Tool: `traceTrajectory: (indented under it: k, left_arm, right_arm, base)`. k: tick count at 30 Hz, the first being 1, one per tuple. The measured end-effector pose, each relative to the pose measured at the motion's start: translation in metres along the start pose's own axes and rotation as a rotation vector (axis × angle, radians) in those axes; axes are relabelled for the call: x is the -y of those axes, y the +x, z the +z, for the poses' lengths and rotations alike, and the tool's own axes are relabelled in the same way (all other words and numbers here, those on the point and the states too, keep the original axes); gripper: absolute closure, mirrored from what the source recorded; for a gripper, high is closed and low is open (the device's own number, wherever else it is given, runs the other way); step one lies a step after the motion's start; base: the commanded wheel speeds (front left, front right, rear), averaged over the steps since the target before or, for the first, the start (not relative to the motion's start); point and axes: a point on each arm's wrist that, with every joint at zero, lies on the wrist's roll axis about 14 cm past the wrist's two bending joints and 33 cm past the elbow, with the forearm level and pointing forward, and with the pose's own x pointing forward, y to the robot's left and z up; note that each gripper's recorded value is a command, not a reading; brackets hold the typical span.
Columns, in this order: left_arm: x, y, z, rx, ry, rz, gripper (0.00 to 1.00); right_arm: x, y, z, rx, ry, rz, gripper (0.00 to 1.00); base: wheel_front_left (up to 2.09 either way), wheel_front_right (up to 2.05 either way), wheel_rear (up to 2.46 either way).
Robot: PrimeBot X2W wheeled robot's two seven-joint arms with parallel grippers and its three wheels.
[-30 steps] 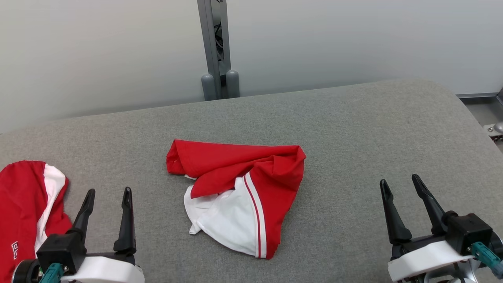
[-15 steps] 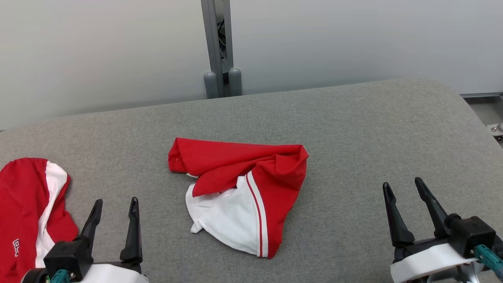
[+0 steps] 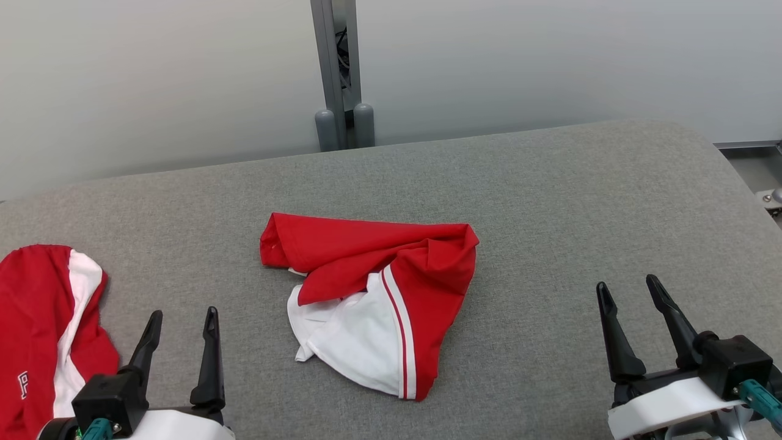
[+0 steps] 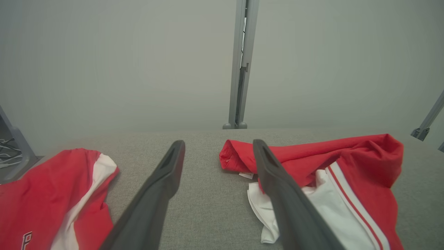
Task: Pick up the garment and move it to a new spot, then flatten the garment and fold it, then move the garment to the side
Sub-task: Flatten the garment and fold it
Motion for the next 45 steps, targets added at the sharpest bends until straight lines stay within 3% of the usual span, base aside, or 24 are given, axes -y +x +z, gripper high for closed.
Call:
traceTrajectory:
  k: [18,26,30,38,45]
  left_arm:
    - [-0.002,-0.002,0.002,0.006,-0.007,0.014,0.00]
    - [-0.015,-0.008,0.008,0.030,-0.012,0.058,0.00]
    - [-0.026,-0.013,0.014,0.050,-0.017,0.097,0.00]
    - [-0.050,-0.022,0.013,0.065,-0.044,0.189,0.00]
    - [-0.059,-0.017,-0.006,0.033,-0.077,0.228,0.00]
  right_arm:
    - [-0.003,0.004,-0.001,-0.004,0.003,0.011,0.00]
    - [-0.014,0.026,0.004,0.003,-0.007,0.054,0.00]
    - [-0.040,0.056,0.010,-0.002,-0.035,0.160,0.00]
    - [-0.134,0.116,-0.007,-0.150,-0.119,0.513,0.00]
    - [-0.196,0.140,-0.059,-0.338,-0.292,0.759,0.00]
  base:
    - [0.00,0.00,0.00]
    - [0.00,0.00,0.00]
    - [0.00,0.00,0.00]
    - [0.00,0.00,0.00]
    - [0.00,0.00,0.00]
